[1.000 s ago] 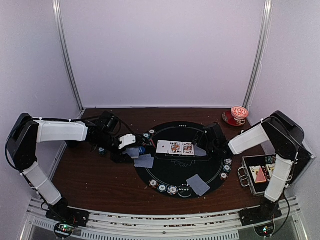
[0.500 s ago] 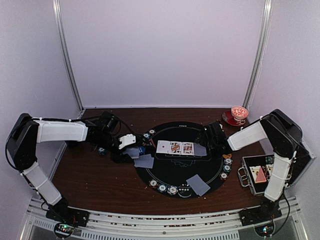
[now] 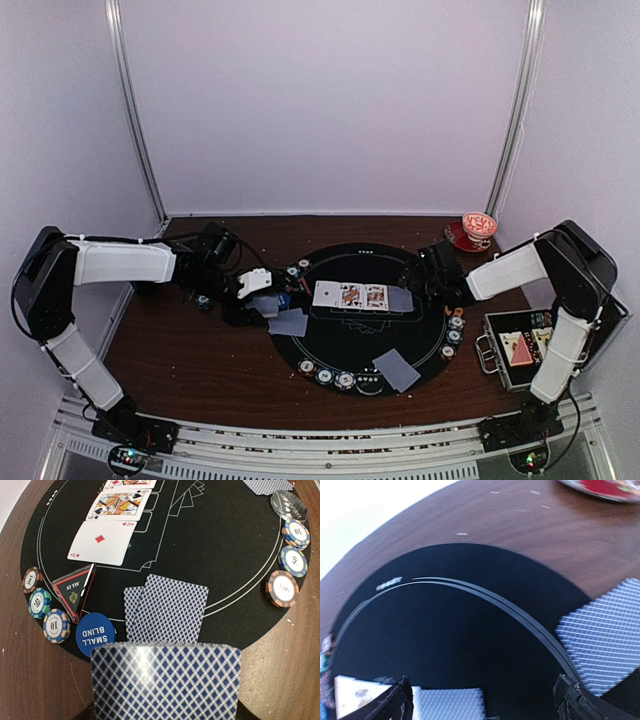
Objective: Distribute texas hold em gaming equipment
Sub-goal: Pick up the poker card from the face-down deck piles.
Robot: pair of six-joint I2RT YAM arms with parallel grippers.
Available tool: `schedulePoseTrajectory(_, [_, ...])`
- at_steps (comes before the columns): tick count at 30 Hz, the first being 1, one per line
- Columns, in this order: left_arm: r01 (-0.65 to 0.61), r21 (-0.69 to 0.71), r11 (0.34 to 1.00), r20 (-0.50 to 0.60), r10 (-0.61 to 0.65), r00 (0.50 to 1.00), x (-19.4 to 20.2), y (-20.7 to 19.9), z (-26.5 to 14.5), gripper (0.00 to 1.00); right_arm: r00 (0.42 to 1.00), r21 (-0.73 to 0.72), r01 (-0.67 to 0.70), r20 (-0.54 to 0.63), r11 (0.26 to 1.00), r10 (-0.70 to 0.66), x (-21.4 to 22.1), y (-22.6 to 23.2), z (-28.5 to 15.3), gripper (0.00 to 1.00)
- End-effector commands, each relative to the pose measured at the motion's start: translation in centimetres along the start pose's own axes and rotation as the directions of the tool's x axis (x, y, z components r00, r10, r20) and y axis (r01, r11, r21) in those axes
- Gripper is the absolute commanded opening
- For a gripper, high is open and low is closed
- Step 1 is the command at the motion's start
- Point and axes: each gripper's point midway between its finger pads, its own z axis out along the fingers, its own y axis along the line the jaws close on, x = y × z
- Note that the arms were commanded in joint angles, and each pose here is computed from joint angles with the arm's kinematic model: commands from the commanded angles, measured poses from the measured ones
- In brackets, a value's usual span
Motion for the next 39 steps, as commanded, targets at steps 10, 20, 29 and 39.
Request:
schedulePoseTrajectory(10, [-0.010,-0.019,1.000,0.032,0.011,0.999,-1.2,1.0,-0.3,0.61,0.990,-0.660,0.106,-0.002,0.744,-0.143,0.7,16.3,-10.9,1.00])
schedulePoseTrajectory(20, [-0.030,-0.018,0.999,0.041,0.031,0.999,-1.6,0.5,-0.5,0.61,0.960,-0.861,-0.017,-0.156,0.508,-0.232,8.5,25.5,-12.9,1.00])
schedulePoseTrajectory(29, [-0.055,-0.026,0.998,0.049,0.056,0.997,-1.9,0.0,-0.8,0.61,0.933,-0.888,-0.146,-0.270,0.437,-0.237,12.1,29.5,-11.4,0.93])
schedulePoseTrajectory(39, [-0.066,-0.032,0.997,0.054,0.068,0.996,-2.2,-0.1,-1.0,0.61,0.901,-0.892,-0.193,-0.327,0.409,-0.286,15.0,31.8,-11.2,0.83])
